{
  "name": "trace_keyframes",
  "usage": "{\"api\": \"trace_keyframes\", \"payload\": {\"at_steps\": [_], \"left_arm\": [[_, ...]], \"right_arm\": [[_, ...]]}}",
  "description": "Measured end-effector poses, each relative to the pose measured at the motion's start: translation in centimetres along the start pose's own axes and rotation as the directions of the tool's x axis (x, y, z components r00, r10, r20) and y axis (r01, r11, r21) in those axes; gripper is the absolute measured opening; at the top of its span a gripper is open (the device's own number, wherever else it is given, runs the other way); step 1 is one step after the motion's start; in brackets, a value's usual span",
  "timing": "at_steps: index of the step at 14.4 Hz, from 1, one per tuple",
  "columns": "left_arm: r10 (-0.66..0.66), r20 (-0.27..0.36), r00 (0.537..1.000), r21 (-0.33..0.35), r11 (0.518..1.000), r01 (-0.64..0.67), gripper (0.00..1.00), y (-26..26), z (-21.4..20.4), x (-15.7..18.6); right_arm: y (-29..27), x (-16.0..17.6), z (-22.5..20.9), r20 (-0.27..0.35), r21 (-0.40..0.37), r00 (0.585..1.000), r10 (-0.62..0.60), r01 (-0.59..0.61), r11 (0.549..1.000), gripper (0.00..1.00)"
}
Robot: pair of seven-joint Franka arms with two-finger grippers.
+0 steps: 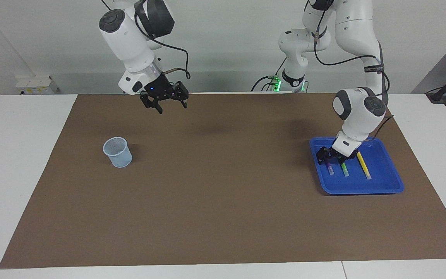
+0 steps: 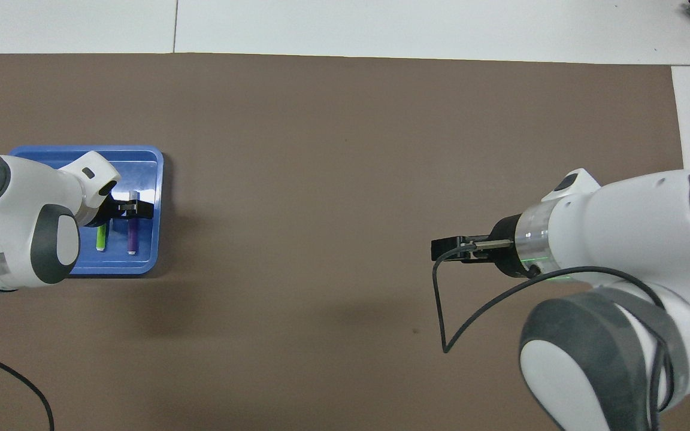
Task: Transfer and insert pens with both arms
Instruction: 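Grasp the purple pen with the left gripper while the right gripper approaches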
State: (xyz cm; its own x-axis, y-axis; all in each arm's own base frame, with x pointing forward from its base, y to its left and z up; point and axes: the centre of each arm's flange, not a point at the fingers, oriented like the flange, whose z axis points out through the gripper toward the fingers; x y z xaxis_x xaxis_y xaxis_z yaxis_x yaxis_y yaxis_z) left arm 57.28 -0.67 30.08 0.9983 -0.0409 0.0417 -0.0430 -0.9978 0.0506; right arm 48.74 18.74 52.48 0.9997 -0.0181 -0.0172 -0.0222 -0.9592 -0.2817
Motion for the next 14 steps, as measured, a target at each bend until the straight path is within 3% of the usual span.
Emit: {"api": "trace_keyframes", "payload": {"at_steps": [2,5,7,10,14], "left_arm": [[0.000,-0.001,1.000,0.000,1.000,0.000,0.88,0.0,0.0,0.0],[0.000,-0.005,1.000,0.000,1.000,0.000,0.51,0.0,0.0,0.1],[0.000,-0.012,1.000,0.001,1.000,0.000,0.48,0.0,-0.1,0.1],[-0.001,-0.016,1.000,0.002,1.000,0.001,0.17,-0.1,-0.2,0.2],[-0.001,-0.016,1.000,0.002,1.000,0.001,0.17,-0.1,-0.2,0.2]], "right_arm": [[-0.7,-0.2,1.2,0.011,0.031,0.999,0.049,-0.050,0.998,1.00],[-0.5,1.2,2.5,0.002,0.126,0.984,0.180,-0.179,0.976,1.00],[-0.8,2.0,3.2,-0.002,0.166,0.959,0.282,-0.278,0.946,1.00],[-3.4,1.7,3.9,-0.016,0.198,0.924,0.382,-0.371,0.907,1.00],[-5.0,1.7,4.7,0.010,0.254,0.885,0.465,-0.452,0.855,1.00]]}}
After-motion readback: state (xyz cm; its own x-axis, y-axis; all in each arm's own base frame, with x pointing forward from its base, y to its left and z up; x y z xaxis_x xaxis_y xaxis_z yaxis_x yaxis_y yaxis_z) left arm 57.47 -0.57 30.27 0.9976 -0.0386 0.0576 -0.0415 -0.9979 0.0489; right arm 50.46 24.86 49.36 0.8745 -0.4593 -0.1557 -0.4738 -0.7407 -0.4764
